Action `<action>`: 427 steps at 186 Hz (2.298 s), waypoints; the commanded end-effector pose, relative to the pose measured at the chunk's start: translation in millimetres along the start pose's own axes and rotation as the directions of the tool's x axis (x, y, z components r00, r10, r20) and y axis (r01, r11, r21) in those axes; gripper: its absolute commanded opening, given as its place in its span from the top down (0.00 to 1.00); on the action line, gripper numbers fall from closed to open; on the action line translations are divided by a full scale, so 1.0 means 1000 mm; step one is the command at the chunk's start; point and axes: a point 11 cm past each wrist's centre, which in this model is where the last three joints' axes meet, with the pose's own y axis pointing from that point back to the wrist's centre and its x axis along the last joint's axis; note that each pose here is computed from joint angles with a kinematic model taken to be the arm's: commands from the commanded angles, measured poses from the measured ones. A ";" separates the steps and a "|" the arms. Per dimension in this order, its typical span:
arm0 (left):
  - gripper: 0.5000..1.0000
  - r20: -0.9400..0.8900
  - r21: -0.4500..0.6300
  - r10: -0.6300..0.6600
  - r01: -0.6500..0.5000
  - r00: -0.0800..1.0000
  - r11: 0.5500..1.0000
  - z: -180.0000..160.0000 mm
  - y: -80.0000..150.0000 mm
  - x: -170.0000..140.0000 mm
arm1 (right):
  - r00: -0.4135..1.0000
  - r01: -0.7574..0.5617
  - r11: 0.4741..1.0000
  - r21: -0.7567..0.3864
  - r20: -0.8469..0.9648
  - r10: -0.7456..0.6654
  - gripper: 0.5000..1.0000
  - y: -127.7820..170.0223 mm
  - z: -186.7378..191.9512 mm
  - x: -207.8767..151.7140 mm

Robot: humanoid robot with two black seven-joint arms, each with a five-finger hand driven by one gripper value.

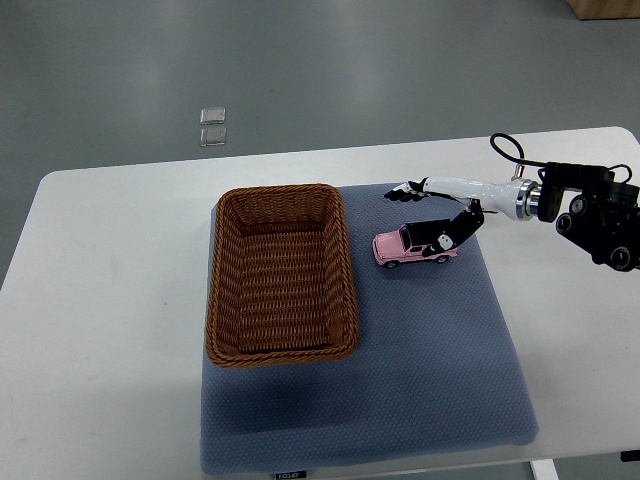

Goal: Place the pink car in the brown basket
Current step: 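Move the right hand down over the pink toy car, then close the right hand's fingers around the pink car's black roof, then lift the pink car with the right hand and carry it over the basket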

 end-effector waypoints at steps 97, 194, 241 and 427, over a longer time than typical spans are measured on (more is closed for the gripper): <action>0.00 0.001 0.001 0.000 0.000 1.000 1.000 0.000 0.000 0.000 | 0.991 0.044 0.997 -0.058 -0.125 -0.051 0.23 -0.001 0.012 -0.016; 0.00 0.001 0.000 0.000 0.000 1.000 1.000 0.000 0.000 0.000 | 0.990 0.055 0.997 -0.062 -0.128 -0.063 0.66 -0.001 0.012 -0.018; 0.00 -0.001 0.000 0.000 0.000 1.000 1.000 0.000 0.000 0.000 | 0.989 0.095 0.994 -0.059 -0.104 -0.100 1.00 -0.001 0.006 -0.011; 0.00 0.001 0.001 0.000 0.000 1.000 1.000 0.000 0.000 0.000 | 0.981 0.060 0.979 0.196 -0.193 -0.021 1.00 -0.060 -0.115 0.038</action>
